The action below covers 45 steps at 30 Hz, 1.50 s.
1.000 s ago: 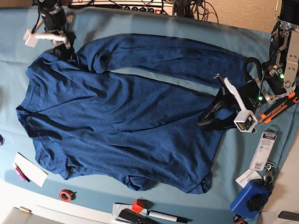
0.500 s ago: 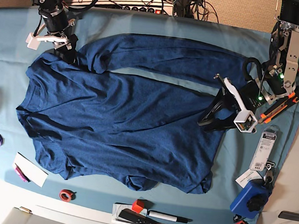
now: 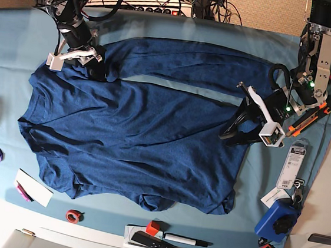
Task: Layout the t-shirt on the table in an organized manner, then fold the t-shirt properly
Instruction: 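Move the right gripper to the shirt shoulder corner and grasp it, then move the left gripper to the sleeve cuff and grasp it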
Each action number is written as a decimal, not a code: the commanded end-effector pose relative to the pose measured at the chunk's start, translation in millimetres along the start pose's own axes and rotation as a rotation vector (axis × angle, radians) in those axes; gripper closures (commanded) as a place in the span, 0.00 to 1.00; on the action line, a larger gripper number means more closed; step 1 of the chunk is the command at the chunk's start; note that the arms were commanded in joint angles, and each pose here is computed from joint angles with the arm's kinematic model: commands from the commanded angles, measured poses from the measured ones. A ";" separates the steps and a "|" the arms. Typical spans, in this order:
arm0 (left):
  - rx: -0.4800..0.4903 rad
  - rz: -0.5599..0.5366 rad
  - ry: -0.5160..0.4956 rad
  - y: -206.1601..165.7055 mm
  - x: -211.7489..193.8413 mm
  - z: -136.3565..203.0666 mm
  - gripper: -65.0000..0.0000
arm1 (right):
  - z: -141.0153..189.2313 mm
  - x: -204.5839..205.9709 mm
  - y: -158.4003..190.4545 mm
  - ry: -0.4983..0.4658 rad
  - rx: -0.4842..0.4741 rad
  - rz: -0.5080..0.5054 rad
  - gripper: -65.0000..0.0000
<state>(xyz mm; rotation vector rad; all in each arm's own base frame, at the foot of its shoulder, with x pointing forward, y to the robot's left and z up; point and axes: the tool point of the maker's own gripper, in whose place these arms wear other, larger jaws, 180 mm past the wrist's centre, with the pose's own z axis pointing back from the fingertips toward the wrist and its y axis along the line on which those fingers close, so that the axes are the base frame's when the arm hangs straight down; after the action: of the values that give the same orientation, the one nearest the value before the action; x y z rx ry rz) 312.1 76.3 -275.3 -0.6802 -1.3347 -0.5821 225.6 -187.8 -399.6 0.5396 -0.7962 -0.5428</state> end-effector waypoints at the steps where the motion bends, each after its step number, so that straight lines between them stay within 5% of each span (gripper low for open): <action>1: -0.008 -0.015 -0.056 1.5 17.8 0.6 0.73 | 2.2 -22.8 -13.4 0.105 -0.066 0.004 0.70; 4: -0.009 -0.011 -0.057 1.4 18.0 0.7 0.73 | 2.4 -24.0 -13.0 0.112 -0.064 0.006 0.84; 8: -0.015 0.028 -0.061 0.5 18.8 0.9 0.73 | 2.6 -27.1 -10.4 0.130 -0.047 0.029 0.84; 15: -0.018 0.040 -0.055 0.1 17.8 0.8 0.73 | 2.8 -28.8 -8.3 0.140 -0.034 0.050 0.58; 29: -0.018 0.041 -0.053 0.0 17.4 0.7 0.73 | 36.9 0.8 -54.1 -0.002 -0.147 -0.050 0.58; 38: -0.018 0.041 -0.052 -0.1 17.1 0.7 0.73 | 33.6 1.8 -43.0 -0.002 -0.093 -0.026 0.59; 44: -0.018 0.041 -0.051 0.0 17.0 0.8 0.73 | 27.9 -4.4 -31.2 0.031 -0.046 0.011 1.00; 45: -0.018 0.042 -0.049 0.0 16.6 0.8 0.73 | 28.0 -5.0 -30.1 0.034 -0.040 0.007 1.00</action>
<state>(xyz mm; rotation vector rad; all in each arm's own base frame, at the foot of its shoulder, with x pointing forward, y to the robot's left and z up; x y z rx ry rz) 310.9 75.2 -274.7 -0.7242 -1.3101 -0.5436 200.5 -215.1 -400.3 0.5140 -0.7929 -0.5433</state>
